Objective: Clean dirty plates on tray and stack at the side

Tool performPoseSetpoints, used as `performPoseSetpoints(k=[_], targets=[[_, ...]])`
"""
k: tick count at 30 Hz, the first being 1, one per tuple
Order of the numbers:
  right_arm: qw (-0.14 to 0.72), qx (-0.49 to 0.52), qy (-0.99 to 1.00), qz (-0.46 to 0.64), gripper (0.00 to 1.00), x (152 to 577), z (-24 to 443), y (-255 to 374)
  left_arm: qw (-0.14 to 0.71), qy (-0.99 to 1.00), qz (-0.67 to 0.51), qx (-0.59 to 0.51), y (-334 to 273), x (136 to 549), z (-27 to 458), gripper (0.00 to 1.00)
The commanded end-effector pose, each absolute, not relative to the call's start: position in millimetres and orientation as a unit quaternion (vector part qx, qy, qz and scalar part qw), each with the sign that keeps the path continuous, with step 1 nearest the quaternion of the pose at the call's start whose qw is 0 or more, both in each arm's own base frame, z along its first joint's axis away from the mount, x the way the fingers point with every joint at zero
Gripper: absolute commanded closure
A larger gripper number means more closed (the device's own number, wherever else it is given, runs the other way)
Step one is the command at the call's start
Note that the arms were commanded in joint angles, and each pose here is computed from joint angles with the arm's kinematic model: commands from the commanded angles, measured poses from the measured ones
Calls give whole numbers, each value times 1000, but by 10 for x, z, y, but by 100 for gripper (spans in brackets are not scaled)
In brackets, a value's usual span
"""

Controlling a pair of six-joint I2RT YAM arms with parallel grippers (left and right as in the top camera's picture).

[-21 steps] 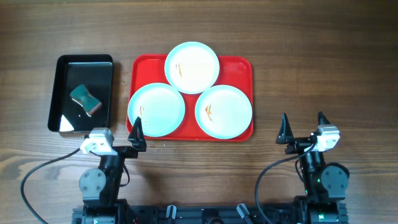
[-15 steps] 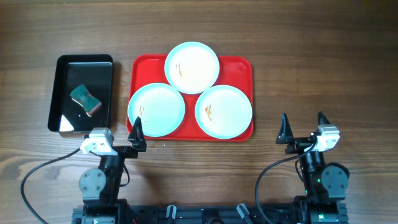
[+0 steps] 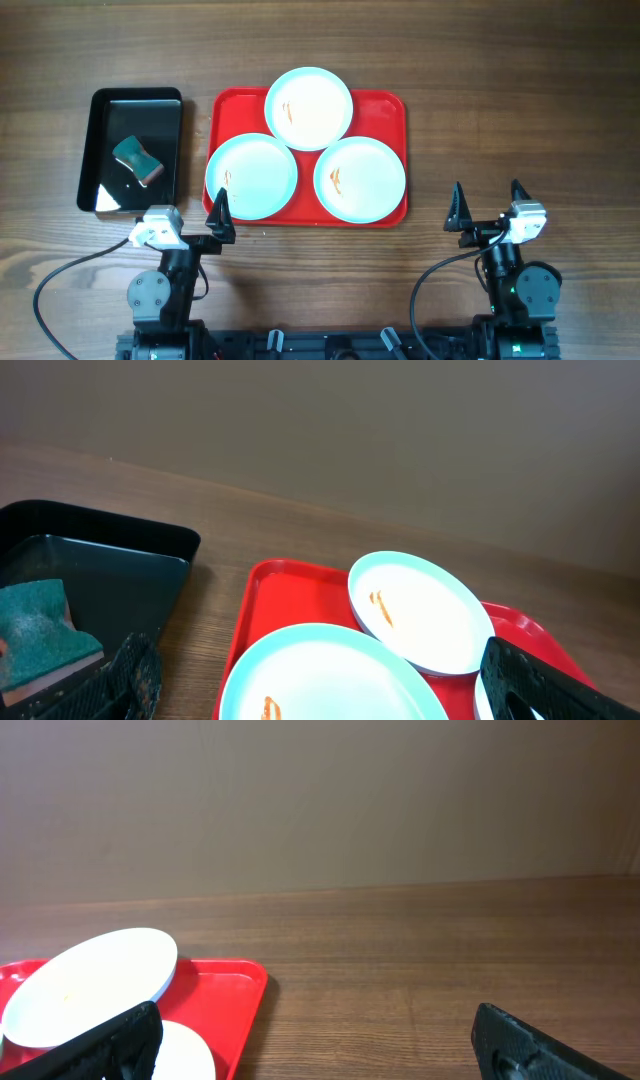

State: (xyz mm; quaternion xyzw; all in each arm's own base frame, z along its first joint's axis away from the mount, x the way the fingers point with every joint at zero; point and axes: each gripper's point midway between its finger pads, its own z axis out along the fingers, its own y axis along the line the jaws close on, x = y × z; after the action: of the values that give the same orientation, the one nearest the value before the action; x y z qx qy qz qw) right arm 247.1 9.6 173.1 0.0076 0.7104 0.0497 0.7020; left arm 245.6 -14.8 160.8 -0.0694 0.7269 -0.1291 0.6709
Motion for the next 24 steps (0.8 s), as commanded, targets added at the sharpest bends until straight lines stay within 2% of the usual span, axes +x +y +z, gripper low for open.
performPoseSetpoints(k=[1, 13, 14, 15, 17, 19, 21, 24], targets=[[705, 11, 708, 39, 0, 2470, 1742, 55, 669, 730, -129, -54, -187, 2455, 1573, 0], [705, 12, 708, 38, 0, 2470, 1742, 55, 669, 730, -129, -54, -187, 2455, 1574, 0], [705, 12, 708, 38, 0, 2470, 1742, 55, 670, 725, -151, -54, -242, 2451, 1612, 0], [705, 12, 708, 39, 0, 2470, 1742, 55, 650, 709, -268, -52, -527, 2387, 1725, 0], [705, 12, 708, 38, 0, 2470, 1742, 55, 546, 706, -451, -17, -1051, 2106, 1757, 0], [705, 12, 708, 38, 0, 2470, 1742, 55, 532, 690, -490, -30, -1095, 2066, 1875, 0], [705, 12, 708, 38, 0, 2470, 1742, 55, 559, 639, -528, -21, -1110, 1998, 2243, 0], [705, 11, 708, 39, 0, 2470, 1742, 55, 592, 603, -534, 17, -1131, 1899, 2497, 0]])
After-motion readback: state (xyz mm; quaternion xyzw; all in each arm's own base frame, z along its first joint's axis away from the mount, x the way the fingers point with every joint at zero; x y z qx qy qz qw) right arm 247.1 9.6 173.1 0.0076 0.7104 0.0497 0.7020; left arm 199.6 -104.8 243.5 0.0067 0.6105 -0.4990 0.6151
